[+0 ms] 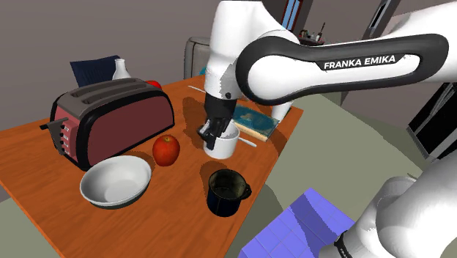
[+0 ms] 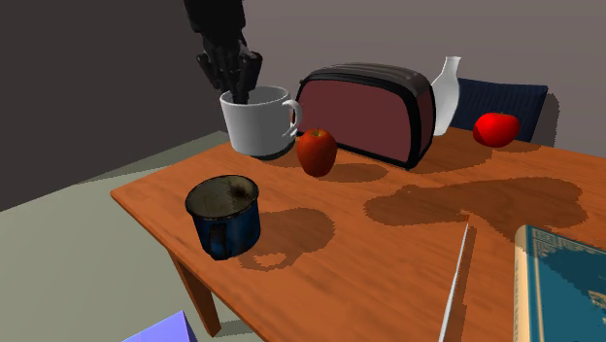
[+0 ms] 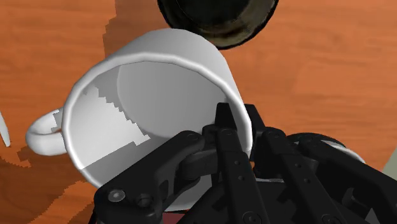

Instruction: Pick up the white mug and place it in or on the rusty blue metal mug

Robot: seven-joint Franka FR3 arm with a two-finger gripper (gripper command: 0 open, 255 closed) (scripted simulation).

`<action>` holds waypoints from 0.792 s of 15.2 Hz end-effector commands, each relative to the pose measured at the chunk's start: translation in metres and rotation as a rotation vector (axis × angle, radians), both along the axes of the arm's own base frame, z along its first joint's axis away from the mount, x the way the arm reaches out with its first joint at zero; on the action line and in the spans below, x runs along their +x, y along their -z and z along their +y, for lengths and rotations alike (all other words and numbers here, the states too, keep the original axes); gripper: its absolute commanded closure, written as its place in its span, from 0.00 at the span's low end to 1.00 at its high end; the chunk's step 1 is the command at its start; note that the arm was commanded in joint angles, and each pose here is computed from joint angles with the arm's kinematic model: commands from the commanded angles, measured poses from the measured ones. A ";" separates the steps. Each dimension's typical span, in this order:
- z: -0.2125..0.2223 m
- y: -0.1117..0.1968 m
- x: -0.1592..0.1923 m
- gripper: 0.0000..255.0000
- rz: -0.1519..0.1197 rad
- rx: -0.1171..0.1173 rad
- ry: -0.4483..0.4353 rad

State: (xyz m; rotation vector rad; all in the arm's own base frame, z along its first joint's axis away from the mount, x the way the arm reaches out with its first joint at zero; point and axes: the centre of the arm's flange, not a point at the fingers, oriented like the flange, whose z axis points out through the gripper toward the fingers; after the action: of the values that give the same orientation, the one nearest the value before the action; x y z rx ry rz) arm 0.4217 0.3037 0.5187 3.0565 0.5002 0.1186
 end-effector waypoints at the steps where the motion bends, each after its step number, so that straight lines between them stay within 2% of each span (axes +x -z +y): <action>1: -0.006 0.000 -0.025 1.00 0.000 0.000 0.001; 5: -0.020 -0.005 -0.076 1.00 0.000 0.000 0.001; 12: -0.020 0.032 -0.076 1.00 0.000 0.000 0.001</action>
State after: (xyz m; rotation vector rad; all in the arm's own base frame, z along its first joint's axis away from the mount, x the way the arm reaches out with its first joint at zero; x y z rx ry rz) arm 0.3471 0.2849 0.4921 3.0569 0.4994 0.1176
